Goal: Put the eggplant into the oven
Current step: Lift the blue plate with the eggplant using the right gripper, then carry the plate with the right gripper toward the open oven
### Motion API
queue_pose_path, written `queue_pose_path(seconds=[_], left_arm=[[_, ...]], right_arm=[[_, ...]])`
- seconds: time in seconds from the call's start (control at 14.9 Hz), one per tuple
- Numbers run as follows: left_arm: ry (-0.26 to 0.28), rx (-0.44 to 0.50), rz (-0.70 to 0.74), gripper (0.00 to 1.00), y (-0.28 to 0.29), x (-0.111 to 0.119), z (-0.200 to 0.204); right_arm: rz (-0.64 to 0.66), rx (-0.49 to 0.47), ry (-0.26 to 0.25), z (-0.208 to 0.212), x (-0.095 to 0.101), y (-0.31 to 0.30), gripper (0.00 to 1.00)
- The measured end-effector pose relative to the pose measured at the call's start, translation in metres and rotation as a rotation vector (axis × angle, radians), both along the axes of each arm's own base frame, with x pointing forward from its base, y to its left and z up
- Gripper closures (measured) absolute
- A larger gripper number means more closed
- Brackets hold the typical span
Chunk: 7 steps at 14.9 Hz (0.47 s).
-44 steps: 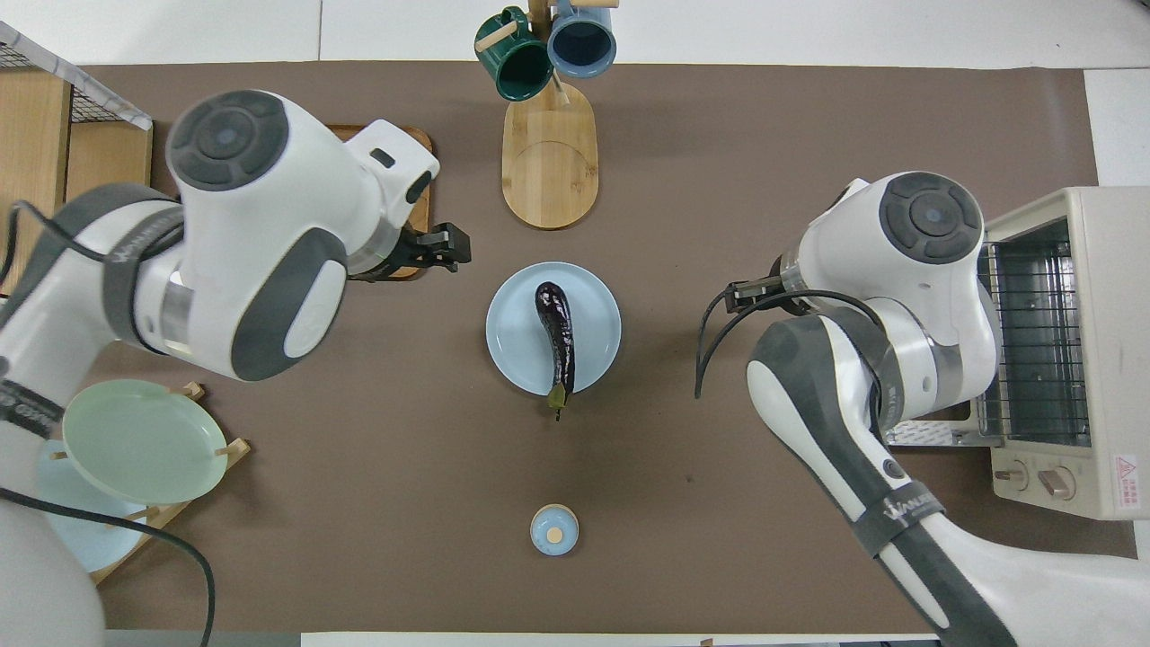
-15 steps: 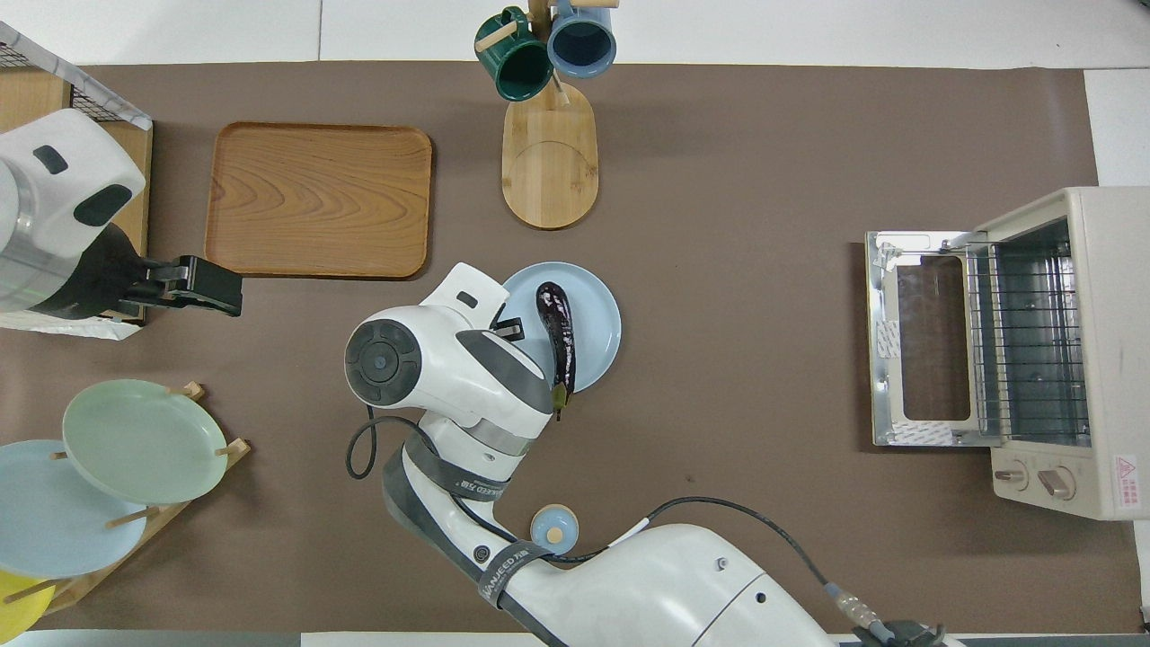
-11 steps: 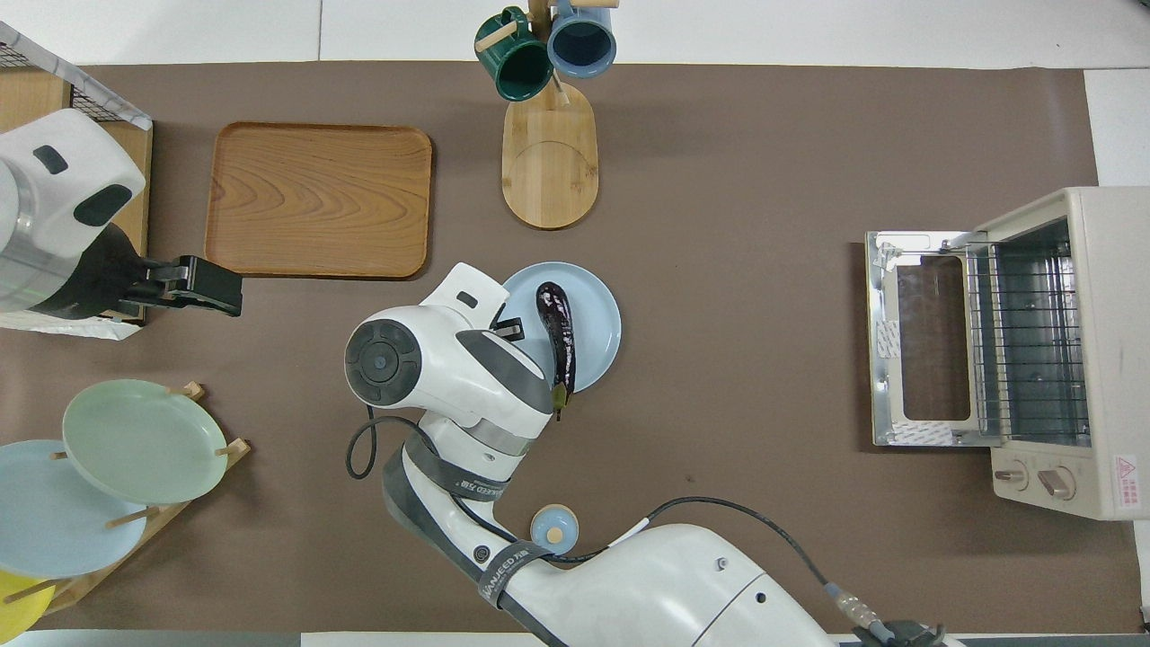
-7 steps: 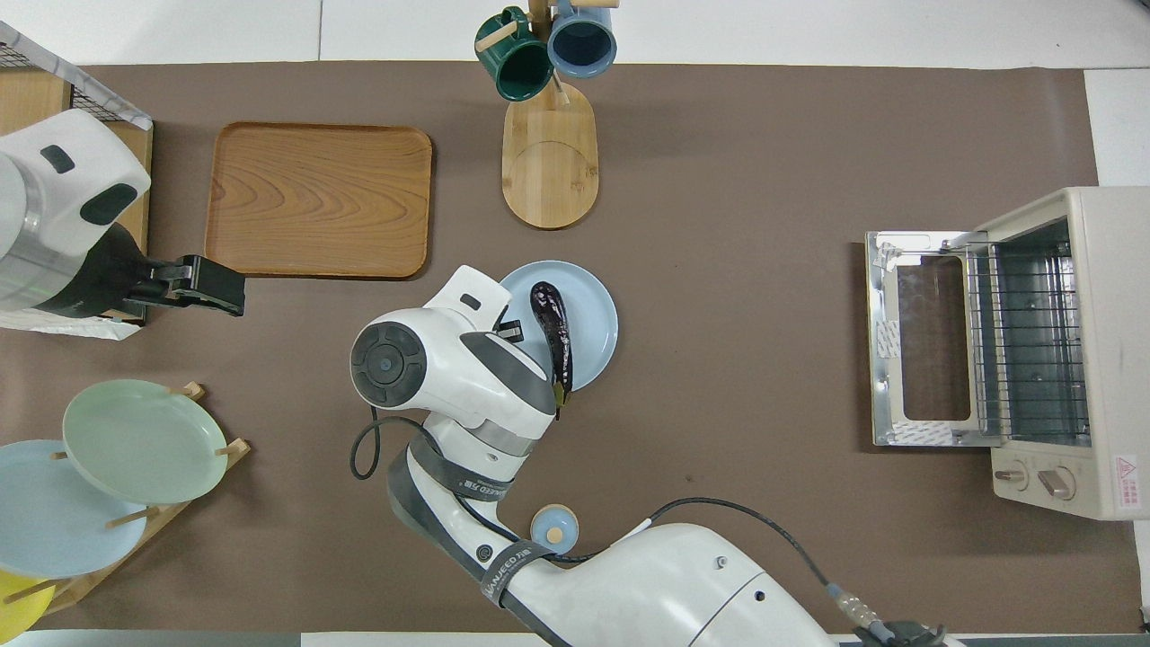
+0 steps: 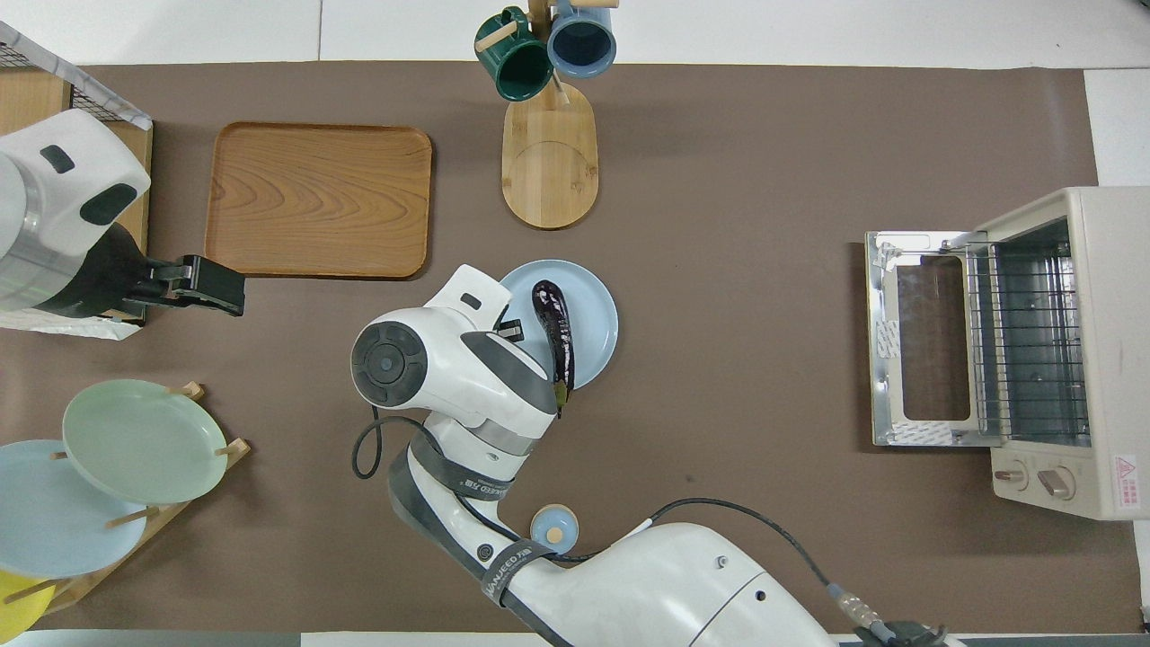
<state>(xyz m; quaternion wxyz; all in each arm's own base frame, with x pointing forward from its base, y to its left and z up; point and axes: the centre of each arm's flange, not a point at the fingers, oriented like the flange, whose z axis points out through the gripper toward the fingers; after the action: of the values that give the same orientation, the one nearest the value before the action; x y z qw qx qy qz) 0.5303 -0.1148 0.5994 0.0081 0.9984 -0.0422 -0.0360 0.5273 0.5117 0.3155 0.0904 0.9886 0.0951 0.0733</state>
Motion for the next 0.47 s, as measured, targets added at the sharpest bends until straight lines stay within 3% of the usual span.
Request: queue_pose_path(seconds=[0.2,0.47], left_arm=[[0.000,0.000,0.000,0.00,0.000,0.000,0.000],[0.000,0.000,0.000,0.00,0.000,0.000,0.000]], right_arm=[[0.039,-0.085,-0.013,0.038,0.016,-0.031,0.98],[0.069,-0.135,0.027,0.095,0.061,-0.121,0.98]])
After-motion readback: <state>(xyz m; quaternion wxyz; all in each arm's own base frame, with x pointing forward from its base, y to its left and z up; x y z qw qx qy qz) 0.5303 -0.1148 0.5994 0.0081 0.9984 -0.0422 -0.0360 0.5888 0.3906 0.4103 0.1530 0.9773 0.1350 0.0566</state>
